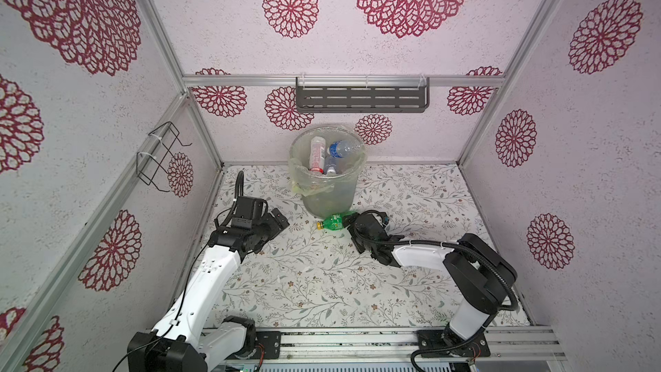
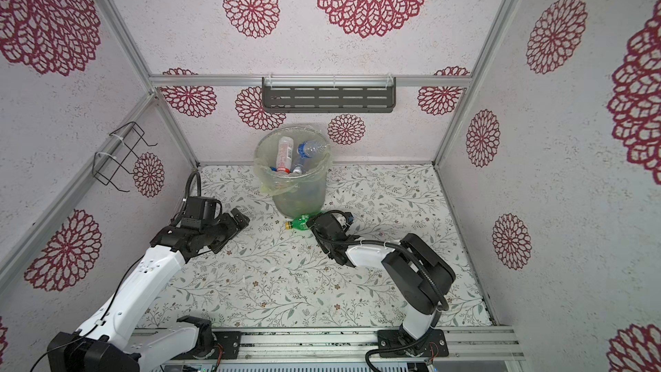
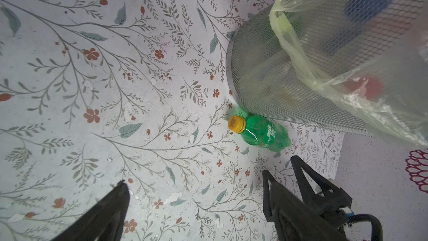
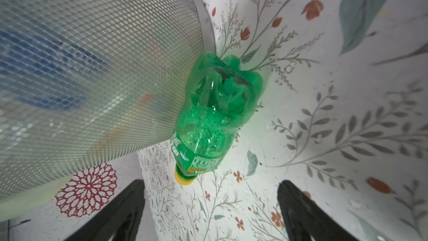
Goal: Throw the plastic bottles in the bin
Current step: Pick up the plastic bottle from the center of the table, then throw the plastic bottle into the trash bin.
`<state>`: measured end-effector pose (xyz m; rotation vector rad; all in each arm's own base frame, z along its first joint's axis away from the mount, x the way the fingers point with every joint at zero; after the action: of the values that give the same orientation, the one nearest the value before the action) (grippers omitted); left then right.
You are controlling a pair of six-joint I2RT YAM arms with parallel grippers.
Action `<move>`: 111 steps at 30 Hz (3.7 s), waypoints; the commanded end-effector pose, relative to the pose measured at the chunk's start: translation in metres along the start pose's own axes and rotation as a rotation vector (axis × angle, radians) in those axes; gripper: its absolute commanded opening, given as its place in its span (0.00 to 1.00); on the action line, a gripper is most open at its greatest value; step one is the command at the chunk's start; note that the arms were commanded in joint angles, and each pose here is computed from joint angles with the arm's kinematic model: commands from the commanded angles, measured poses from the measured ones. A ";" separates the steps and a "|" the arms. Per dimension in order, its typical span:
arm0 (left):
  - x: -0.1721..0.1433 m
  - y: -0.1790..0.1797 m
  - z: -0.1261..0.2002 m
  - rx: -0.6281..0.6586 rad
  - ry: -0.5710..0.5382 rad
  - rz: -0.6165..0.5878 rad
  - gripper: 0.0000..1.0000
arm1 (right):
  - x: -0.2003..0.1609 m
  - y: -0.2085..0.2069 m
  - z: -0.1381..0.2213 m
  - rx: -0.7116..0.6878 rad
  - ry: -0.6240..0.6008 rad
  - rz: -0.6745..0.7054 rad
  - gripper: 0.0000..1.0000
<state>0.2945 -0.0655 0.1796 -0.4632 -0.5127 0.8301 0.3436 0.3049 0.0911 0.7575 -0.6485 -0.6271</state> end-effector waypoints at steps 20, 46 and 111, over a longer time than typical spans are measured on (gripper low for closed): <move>0.002 0.020 0.008 -0.006 0.037 -0.014 0.97 | 0.009 0.013 -0.048 -0.002 -0.094 -0.121 0.78; 0.013 0.024 0.011 0.019 0.013 -0.011 0.97 | 0.030 0.001 0.007 0.001 -0.098 0.091 0.53; 0.022 0.025 0.014 0.005 -0.019 0.025 0.97 | 0.114 0.177 0.227 0.427 -0.274 0.520 0.55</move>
<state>0.2827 -0.0340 0.1785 -0.4591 -0.4957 0.8588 0.2917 0.2142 0.3426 0.7765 -1.1459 -0.1523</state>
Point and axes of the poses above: each gripper's point midway between its finger pads, its own z axis back along the fingers, its own y axis along the line the jaws close on, x = y × z, the point moved 1 cm from there along z, back along the fingers, and after that the axes turned 12 degrees about z, right-handed, at the moved point
